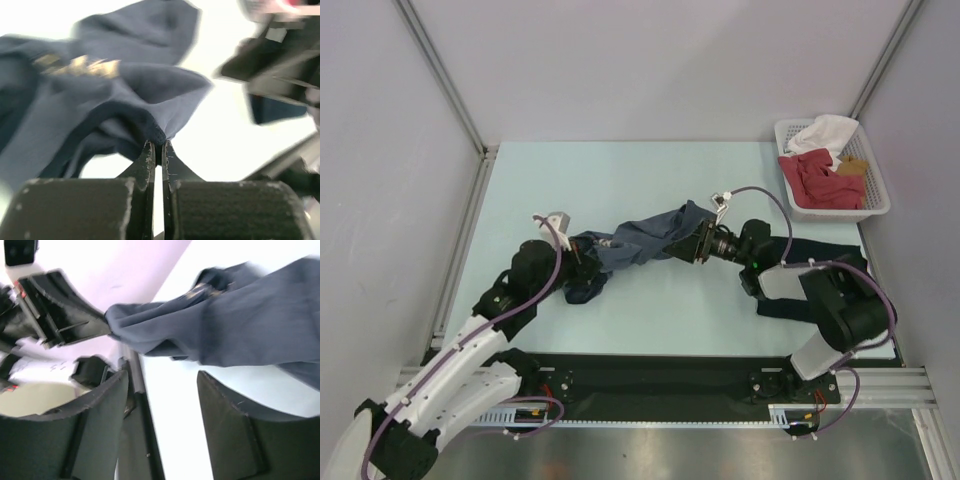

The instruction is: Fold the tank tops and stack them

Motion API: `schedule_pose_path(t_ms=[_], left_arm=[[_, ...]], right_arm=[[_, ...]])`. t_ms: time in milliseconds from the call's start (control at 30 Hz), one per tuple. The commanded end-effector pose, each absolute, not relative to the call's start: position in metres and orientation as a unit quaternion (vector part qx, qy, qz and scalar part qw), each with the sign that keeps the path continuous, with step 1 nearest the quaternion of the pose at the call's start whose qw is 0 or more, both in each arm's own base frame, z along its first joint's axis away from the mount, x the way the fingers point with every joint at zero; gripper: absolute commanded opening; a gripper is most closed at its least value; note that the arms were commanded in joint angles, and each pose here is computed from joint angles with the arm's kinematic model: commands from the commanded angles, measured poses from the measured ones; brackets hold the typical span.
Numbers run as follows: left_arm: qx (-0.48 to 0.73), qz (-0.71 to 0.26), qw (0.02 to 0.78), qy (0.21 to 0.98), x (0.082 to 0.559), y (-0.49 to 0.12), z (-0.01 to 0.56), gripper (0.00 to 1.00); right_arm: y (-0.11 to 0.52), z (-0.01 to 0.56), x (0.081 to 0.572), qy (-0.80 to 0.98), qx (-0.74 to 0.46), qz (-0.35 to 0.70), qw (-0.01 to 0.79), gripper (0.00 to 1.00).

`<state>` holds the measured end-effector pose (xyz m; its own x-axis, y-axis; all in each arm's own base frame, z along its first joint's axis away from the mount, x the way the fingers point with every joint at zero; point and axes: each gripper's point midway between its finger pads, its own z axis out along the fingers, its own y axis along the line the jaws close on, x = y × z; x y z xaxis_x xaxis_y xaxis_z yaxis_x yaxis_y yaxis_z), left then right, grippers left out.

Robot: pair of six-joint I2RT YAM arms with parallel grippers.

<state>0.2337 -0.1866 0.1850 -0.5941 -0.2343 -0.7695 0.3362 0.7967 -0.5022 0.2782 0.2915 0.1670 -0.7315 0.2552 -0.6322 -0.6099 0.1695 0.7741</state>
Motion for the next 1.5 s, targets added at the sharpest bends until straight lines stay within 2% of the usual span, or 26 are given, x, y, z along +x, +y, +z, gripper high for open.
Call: schedule_pose_path(t_ms=[0, 67, 133, 300, 500, 667, 867, 1067, 1100, 1133, 1167, 1200, 1300, 1333, 1367, 1433, 1467], left_arm=[[-0.066, -0.217, 0.429, 0.875, 0.226, -0.134, 0.153, 0.00], [-0.105, -0.209, 0.441, 0.866, 0.224, -0.118, 0.154, 0.00], [-0.134, -0.193, 0.462, 0.855, 0.223, -0.102, 0.162, 0.00], [-0.230, -0.153, 0.502, 0.820, 0.220, -0.057, 0.188, 0.00], [-0.283, -0.142, 0.546, 0.775, 0.208, -0.029, 0.219, 0.00], [-0.279, -0.135, 0.554, 0.773, 0.211, -0.027, 0.230, 0.00], [-0.267, -0.144, 0.542, 0.784, 0.218, -0.036, 0.222, 0.00], [-0.259, -0.139, 0.544, 0.786, 0.220, -0.037, 0.224, 0.00], [-0.256, -0.139, 0.542, 0.788, 0.221, -0.038, 0.223, 0.00], [-0.252, -0.142, 0.540, 0.790, 0.222, -0.040, 0.223, 0.01], [-0.251, -0.142, 0.539, 0.791, 0.222, -0.040, 0.224, 0.00], [-0.250, -0.144, 0.539, 0.791, 0.223, -0.041, 0.225, 0.00], [-0.249, -0.141, 0.534, 0.795, 0.226, -0.042, 0.225, 0.00], [-0.250, -0.139, 0.534, 0.796, 0.226, -0.041, 0.224, 0.00], [-0.248, -0.136, 0.534, 0.797, 0.227, -0.041, 0.225, 0.00], [-0.250, -0.133, 0.534, 0.797, 0.229, -0.039, 0.224, 0.00], [-0.248, -0.132, 0.536, 0.796, 0.230, -0.039, 0.226, 0.00]], right_arm=[[0.270, 0.149, 0.306, 0.743, -0.096, 0.519, 0.412, 0.64], [0.253, 0.150, 0.324, 0.760, -0.063, 0.457, 0.459, 0.69], [0.238, 0.131, 0.330, 0.795, -0.027, 0.406, 0.450, 0.73], [0.214, 0.105, 0.348, 0.840, 0.030, 0.314, 0.441, 0.73], [0.198, 0.109, 0.383, 0.873, 0.090, 0.203, 0.435, 0.71], [0.207, 0.111, 0.420, 0.886, 0.086, 0.158, 0.427, 0.70], [0.222, 0.072, 0.429, 0.914, 0.061, 0.094, 0.390, 0.71], [0.242, 0.058, 0.433, 0.920, 0.038, 0.109, 0.374, 0.68], [0.243, 0.055, 0.432, 0.922, 0.034, 0.109, 0.370, 0.67], [0.245, 0.056, 0.433, 0.921, 0.031, 0.112, 0.371, 0.45], [0.244, 0.057, 0.434, 0.921, 0.032, 0.110, 0.373, 0.17], [0.239, 0.057, 0.431, 0.923, 0.036, 0.098, 0.369, 0.00], [0.215, 0.070, 0.422, 0.917, 0.056, 0.070, 0.388, 0.00], [0.204, 0.095, 0.420, 0.905, 0.073, 0.078, 0.412, 0.00], [0.187, 0.079, 0.400, 0.912, 0.080, 0.064, 0.397, 0.00], [0.174, 0.088, 0.386, 0.903, 0.096, 0.082, 0.410, 0.00], [0.159, 0.085, 0.363, 0.903, 0.105, 0.083, 0.408, 0.00]])
